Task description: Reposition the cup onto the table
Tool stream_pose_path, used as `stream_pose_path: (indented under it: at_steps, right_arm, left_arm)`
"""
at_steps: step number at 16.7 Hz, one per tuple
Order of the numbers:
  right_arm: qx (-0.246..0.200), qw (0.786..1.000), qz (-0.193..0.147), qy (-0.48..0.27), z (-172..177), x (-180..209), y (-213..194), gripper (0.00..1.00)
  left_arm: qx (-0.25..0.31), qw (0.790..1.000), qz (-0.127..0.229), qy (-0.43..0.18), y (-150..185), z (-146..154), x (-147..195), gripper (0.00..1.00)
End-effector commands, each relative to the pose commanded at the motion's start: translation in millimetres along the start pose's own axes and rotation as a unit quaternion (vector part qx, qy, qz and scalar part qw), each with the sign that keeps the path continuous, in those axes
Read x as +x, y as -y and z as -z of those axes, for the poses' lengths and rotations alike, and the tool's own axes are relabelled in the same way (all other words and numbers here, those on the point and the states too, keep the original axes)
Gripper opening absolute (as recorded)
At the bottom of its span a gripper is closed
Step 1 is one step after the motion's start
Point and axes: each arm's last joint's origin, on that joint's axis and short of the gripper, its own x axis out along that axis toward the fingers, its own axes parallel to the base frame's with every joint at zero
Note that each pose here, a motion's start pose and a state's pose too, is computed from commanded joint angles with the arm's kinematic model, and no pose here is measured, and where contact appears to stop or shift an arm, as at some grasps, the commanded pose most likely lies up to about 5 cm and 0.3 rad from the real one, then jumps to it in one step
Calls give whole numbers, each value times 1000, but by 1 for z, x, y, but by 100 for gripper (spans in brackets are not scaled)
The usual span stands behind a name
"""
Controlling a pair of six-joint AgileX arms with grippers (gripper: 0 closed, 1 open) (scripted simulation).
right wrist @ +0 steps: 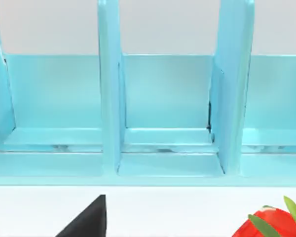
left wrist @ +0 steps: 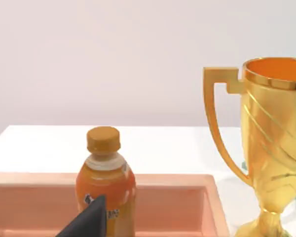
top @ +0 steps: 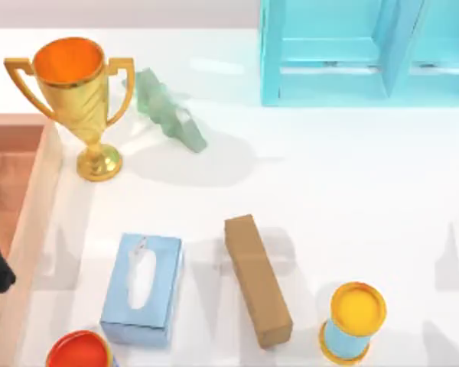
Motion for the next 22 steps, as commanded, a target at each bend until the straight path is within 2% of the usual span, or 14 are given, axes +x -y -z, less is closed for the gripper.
stream_pose_path:
  at_steps: [3,6,9,11,13,17,22]
  right_arm:
    - [0,1000,0,0,0,0,0,100]
    - [0,1000,0,0,0,0,0,100]
    - [0,1000,0,0,0,0,0,100]
    - [0,1000,0,0,0,0,0,100]
    - [0,1000,0,0,0,0,0,100]
    - [0,1000,0,0,0,0,0,100]
    - [0,1000,0,0,0,0,0,100]
  left_arm:
    - [1,1000,-2,-6,0,-2,0,100]
    - [12,999,-14,-50,-3,-18,1,100]
    - [28,990,-28,-139,-8,-46,8,100]
    - [36,972,-35,-228,-12,-63,21,100]
    - [40,942,-37,-332,-19,-74,41,100]
    - [35,854,-29,-519,-38,-85,87,100]
    - [19,756,-8,-654,-64,-90,137,100]
